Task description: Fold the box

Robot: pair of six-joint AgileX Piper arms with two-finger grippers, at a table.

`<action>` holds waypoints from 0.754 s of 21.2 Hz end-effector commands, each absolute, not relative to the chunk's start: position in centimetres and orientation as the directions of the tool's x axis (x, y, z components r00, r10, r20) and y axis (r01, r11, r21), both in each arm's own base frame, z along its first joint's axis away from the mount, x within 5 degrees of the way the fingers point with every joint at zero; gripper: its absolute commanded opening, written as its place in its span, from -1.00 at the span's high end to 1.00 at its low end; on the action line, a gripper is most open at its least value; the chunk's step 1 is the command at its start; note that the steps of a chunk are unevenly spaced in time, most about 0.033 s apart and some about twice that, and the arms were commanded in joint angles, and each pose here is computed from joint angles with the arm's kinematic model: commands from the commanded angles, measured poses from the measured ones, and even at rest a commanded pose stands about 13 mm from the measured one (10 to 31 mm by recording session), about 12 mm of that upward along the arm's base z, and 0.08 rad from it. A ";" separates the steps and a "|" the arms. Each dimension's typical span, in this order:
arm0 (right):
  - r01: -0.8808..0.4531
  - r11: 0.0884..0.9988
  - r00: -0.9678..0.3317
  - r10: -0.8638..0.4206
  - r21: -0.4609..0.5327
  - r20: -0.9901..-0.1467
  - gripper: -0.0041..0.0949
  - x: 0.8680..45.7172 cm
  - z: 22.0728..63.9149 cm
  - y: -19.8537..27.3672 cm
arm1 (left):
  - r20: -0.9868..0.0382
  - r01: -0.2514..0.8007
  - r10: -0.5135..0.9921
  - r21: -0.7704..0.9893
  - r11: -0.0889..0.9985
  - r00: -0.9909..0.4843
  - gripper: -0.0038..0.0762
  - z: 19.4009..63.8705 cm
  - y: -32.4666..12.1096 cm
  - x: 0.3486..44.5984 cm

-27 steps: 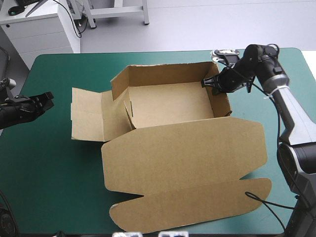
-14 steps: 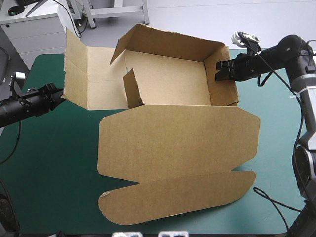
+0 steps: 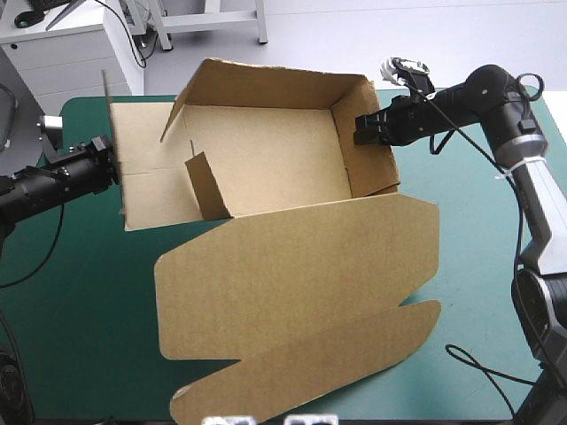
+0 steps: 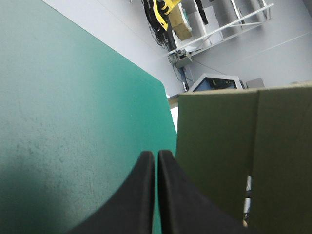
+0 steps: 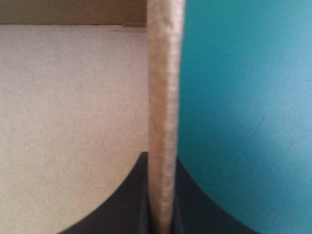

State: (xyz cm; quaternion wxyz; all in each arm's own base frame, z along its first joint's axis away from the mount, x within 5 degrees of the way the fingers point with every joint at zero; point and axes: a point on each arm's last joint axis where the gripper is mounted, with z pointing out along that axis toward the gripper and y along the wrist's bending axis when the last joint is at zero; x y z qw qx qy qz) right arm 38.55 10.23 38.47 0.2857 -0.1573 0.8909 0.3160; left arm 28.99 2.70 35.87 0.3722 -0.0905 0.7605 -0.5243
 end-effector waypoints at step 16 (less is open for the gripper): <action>-0.538 0.808 -0.521 -0.093 0.241 -0.849 0.93 37.2 42.8 16.0 | -0.678 0.463 -0.340 -0.711 0.528 -0.652 0.88 41.5 -0.6 22.3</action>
